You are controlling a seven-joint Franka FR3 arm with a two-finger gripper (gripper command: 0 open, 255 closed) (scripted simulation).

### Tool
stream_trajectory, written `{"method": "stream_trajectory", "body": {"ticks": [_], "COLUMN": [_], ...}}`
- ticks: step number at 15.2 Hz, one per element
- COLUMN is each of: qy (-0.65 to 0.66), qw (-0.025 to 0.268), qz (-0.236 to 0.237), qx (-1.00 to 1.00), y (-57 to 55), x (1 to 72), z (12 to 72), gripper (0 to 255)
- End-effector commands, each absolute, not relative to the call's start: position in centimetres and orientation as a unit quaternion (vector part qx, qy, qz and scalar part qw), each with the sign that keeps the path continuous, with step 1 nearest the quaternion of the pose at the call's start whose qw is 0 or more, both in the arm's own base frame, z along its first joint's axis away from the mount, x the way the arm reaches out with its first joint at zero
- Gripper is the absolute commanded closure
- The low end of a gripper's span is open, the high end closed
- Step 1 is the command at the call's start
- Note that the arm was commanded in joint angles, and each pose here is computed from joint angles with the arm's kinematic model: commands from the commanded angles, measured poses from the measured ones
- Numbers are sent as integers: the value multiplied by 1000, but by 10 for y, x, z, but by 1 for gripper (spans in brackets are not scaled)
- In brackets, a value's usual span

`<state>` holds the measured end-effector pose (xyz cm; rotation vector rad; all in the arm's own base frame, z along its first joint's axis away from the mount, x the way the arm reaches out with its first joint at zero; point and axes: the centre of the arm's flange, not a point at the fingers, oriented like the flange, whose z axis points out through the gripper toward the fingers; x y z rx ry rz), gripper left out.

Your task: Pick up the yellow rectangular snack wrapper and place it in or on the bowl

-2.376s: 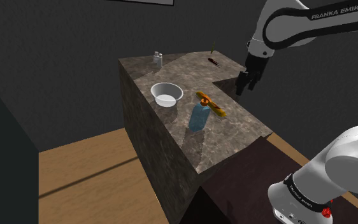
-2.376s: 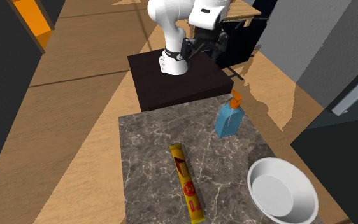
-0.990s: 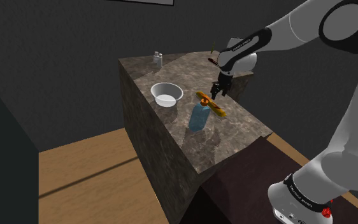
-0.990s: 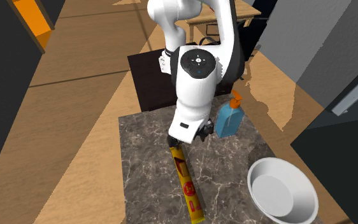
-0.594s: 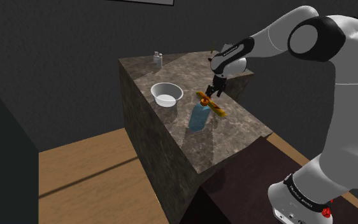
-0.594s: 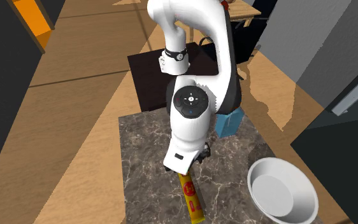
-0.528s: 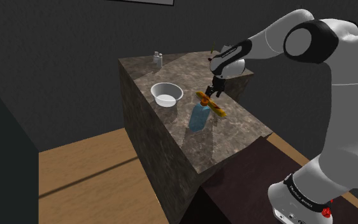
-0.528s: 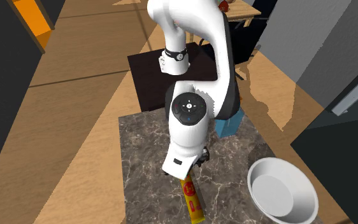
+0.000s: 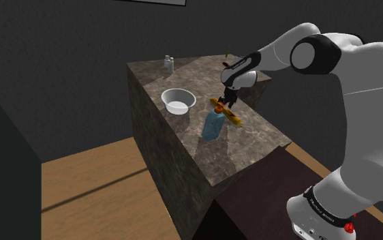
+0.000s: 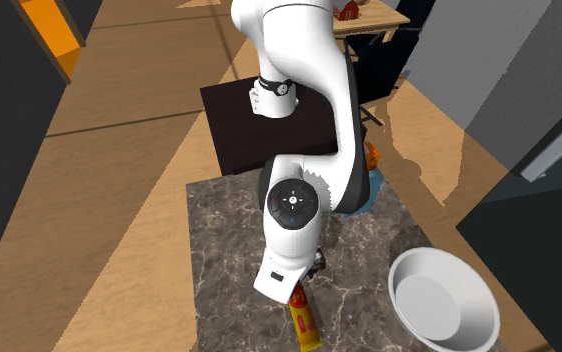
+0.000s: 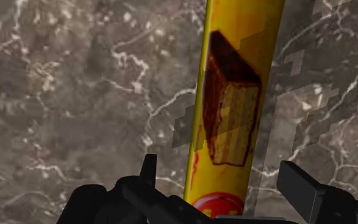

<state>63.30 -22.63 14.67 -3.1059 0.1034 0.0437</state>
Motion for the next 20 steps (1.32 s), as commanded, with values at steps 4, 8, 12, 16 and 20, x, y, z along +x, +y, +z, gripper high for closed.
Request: {"method": "stream_trajectory", "body": {"ticks": [4,8,12,16,20], "qy": [33,33,33,33,33], "qw": [17,17,17,17,17], "qz": [14,14,14,14,14], "qx": [-999,-999,-999,-999,-999], "y": [-226,-226,-226,-225,-226], "x": [632,632,633,630,632], "z": [138,139,139,137,149], "gripper": [0,0,255,255,255]}}
